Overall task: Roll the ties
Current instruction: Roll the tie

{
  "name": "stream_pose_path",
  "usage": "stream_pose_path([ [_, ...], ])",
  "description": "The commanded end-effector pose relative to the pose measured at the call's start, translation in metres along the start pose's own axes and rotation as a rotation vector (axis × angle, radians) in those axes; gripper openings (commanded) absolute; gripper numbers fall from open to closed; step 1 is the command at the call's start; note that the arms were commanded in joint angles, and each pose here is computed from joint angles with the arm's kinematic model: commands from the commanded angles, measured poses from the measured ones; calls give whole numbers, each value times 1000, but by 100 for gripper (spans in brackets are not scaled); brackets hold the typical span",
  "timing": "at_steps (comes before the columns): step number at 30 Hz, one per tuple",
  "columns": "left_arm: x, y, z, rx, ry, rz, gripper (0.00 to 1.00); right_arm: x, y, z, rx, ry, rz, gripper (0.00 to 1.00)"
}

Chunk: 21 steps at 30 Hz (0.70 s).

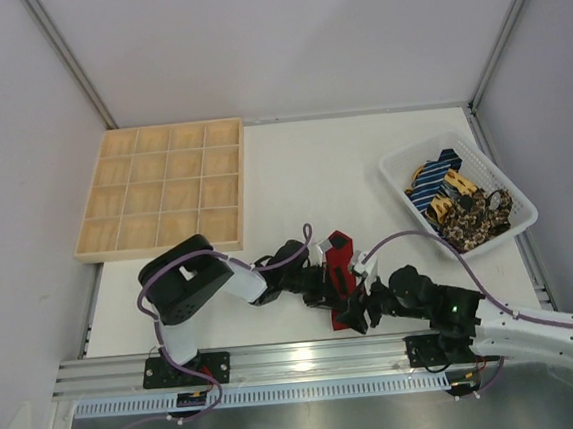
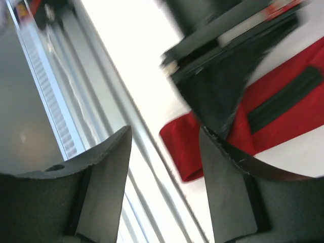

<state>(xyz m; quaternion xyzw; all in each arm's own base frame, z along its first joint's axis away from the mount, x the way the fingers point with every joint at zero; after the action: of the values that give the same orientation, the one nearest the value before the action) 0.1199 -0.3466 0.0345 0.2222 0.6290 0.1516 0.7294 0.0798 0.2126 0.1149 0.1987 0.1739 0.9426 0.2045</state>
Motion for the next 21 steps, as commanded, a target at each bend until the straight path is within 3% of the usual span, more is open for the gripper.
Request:
stream_pose_path([
  [1, 62, 5, -17, 68, 23, 227, 0, 6, -3, 6, -8, 117, -86, 61],
  [6, 63, 4, -18, 92, 4, 226, 0, 24, -8, 0, 27, 190, -98, 61],
  [10, 66, 4, -20, 111, 0, 224, 0, 13, -12, 2, 34, 186, -277, 61],
  [17, 76, 9, -22, 131, -8, 249, 0, -37, 7, 1, -97, -174, -582, 61],
  [21, 76, 11, -24, 130, -11, 252, 0, -60, 18, -3, -128, -373, -668, 45],
])
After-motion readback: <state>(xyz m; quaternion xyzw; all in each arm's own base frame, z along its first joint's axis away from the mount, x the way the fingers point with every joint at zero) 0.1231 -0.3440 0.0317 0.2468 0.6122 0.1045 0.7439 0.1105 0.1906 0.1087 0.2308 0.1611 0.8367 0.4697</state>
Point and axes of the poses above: each gripper's point midway between its finger pads, its own y axis back along the fingers, its own x axis along the line the jaws close on, z = x × y, the point moved 4 cm from there along y, back along the fingers, and after that the axes turned 3 degrees about y, right-handed, at the moved point
